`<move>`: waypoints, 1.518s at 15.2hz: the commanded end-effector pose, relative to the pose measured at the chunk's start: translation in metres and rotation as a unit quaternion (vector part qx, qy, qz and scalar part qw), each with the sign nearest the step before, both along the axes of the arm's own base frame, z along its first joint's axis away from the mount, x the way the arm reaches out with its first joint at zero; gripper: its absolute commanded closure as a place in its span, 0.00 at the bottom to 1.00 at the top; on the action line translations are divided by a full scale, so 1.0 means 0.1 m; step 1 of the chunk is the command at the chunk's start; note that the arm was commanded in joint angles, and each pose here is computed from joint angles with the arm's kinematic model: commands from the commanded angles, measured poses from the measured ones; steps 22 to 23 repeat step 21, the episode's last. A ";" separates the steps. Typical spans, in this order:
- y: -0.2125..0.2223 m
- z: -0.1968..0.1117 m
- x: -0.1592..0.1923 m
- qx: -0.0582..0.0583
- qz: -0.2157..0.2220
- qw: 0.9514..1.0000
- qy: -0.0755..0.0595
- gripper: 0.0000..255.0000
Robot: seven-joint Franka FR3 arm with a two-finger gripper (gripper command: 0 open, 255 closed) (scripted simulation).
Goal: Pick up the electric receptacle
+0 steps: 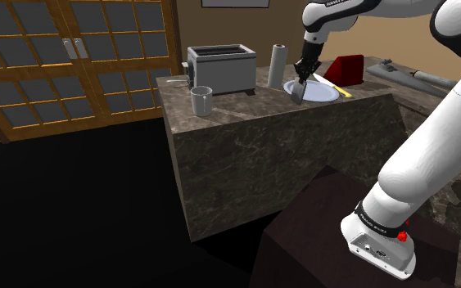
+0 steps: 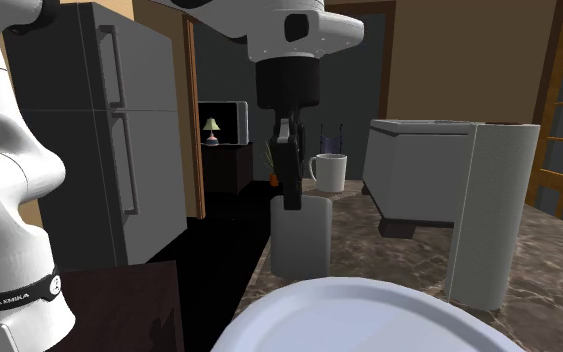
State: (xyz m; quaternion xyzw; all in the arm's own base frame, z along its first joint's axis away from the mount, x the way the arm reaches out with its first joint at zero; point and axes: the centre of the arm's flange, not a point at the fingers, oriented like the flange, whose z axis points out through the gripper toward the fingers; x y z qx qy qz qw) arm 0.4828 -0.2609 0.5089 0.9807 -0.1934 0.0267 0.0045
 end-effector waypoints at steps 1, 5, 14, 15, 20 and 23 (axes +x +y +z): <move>0.00 0.00 0.00 0.000 0.000 1.000 0.000 1.00; 0.00 0.05 0.00 0.000 0.000 1.000 0.000 1.00; 0.00 0.53 0.00 0.000 0.000 1.000 0.000 1.00; 0.00 0.58 0.00 0.000 0.000 1.000 0.000 1.00; 0.00 0.80 0.00 0.000 0.000 1.000 0.000 1.00; 0.00 0.80 0.00 0.000 0.000 1.000 0.000 1.00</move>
